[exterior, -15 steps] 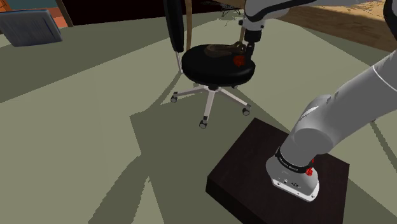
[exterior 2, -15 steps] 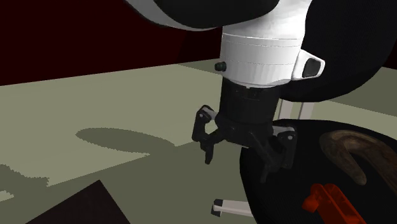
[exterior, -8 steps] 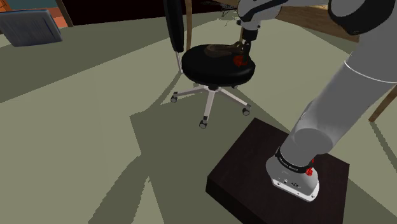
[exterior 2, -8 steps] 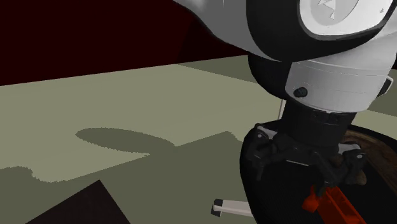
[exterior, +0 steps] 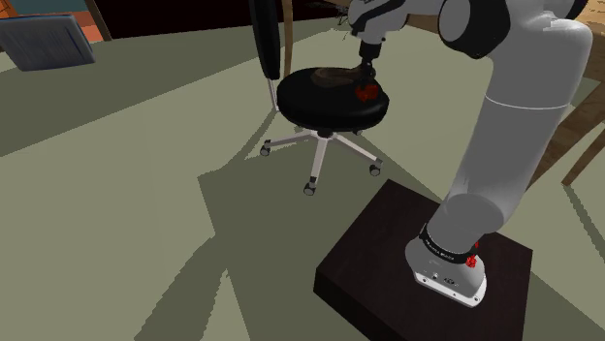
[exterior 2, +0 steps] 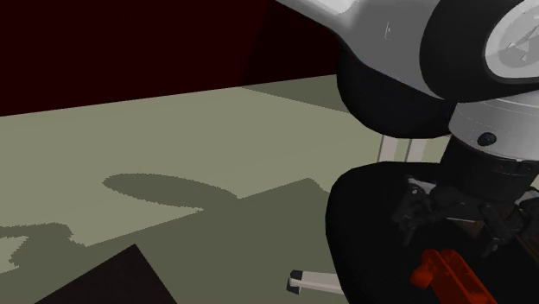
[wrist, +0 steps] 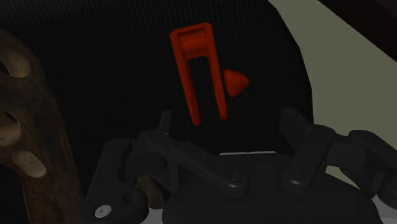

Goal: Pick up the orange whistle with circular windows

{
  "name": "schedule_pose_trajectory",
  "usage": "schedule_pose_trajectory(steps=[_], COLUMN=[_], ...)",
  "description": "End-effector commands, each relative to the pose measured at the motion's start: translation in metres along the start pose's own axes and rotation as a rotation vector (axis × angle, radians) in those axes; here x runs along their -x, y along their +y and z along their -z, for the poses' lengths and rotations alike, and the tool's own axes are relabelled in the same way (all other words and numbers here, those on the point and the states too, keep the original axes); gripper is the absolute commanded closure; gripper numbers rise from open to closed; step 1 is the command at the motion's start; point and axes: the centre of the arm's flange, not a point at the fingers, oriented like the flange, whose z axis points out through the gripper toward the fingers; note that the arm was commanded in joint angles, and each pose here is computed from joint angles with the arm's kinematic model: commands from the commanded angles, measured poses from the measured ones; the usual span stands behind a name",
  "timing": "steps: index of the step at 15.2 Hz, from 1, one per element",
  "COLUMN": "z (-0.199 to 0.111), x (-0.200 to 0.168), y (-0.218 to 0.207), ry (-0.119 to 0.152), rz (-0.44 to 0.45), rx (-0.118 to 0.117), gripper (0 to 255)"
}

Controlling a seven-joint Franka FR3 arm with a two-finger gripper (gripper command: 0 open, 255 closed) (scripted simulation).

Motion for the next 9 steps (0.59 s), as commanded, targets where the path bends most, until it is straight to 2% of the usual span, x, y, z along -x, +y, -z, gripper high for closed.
schedule_pose_trajectory(steps=[1,7,8,9], z=[-0.019,-0.044,-0.046,-0.041], x=[0.025,0.025,0.027,0.027], y=[0.009,0.009,0.009,0.012], ry=[-0.015,-0.015,-0.015,-0.013], rz=[-0.046,-0.046,-0.045,-0.044], rx=[-0.018,-0.018,-0.018,-0.018], gripper=[0,0,255,255])
